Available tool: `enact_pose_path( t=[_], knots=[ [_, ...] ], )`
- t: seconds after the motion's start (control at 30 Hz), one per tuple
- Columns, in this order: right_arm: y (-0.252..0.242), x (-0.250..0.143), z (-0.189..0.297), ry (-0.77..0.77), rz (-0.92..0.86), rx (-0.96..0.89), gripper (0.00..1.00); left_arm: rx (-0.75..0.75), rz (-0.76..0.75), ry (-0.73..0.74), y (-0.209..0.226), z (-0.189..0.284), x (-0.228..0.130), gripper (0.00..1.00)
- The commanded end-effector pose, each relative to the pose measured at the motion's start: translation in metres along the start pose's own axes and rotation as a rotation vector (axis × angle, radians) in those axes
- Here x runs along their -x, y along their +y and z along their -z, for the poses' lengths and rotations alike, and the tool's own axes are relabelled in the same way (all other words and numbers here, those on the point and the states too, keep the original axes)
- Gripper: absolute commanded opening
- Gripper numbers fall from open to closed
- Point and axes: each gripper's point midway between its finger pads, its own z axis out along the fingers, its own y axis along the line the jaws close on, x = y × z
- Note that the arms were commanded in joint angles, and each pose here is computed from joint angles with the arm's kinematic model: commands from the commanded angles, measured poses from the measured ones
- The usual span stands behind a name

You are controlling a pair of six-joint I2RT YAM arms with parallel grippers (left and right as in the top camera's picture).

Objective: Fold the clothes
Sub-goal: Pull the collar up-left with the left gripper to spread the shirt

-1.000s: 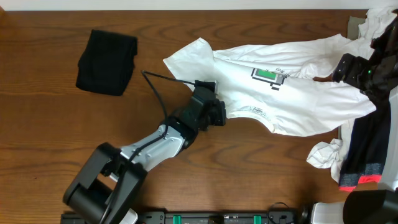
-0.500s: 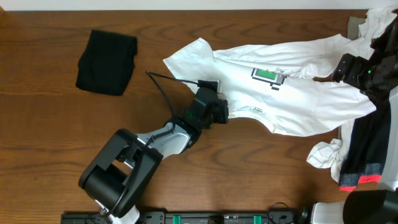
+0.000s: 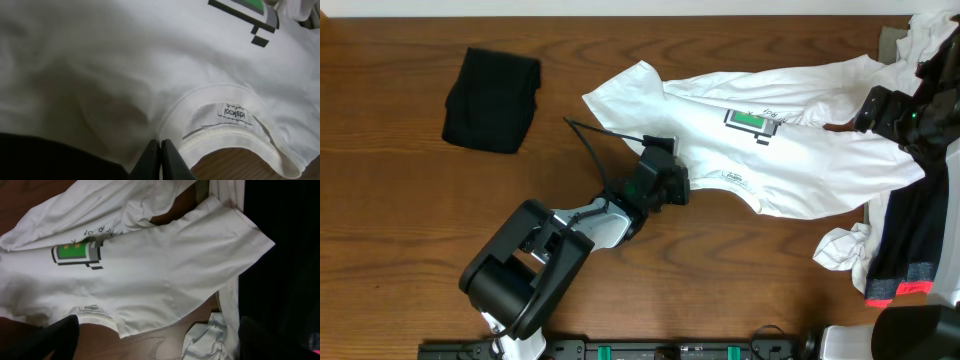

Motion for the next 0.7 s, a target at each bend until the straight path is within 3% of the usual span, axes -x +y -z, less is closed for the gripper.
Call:
enact_pose_path(
  t=[0.0, 0.3, 0.67],
  knots=[
    [-0.003, -0.001, -0.003, 0.011, 0.009, -0.008, 0.99, 0.021, 0.006, 0.001, 0.003, -0.002, 0.001, 0.06],
    [-0.003, -0.001, -0.003, 0.011, 0.009, -0.008, 0.99, 0.171, -0.01, 0.116, 0.037, 0.003, -0.029, 0.06],
    [-0.003, -0.001, -0.003, 0.011, 0.009, -0.008, 0.99, 0.327, 0.0, 0.23, 0.097, 0.022, -0.039, 0.06]
  ],
)
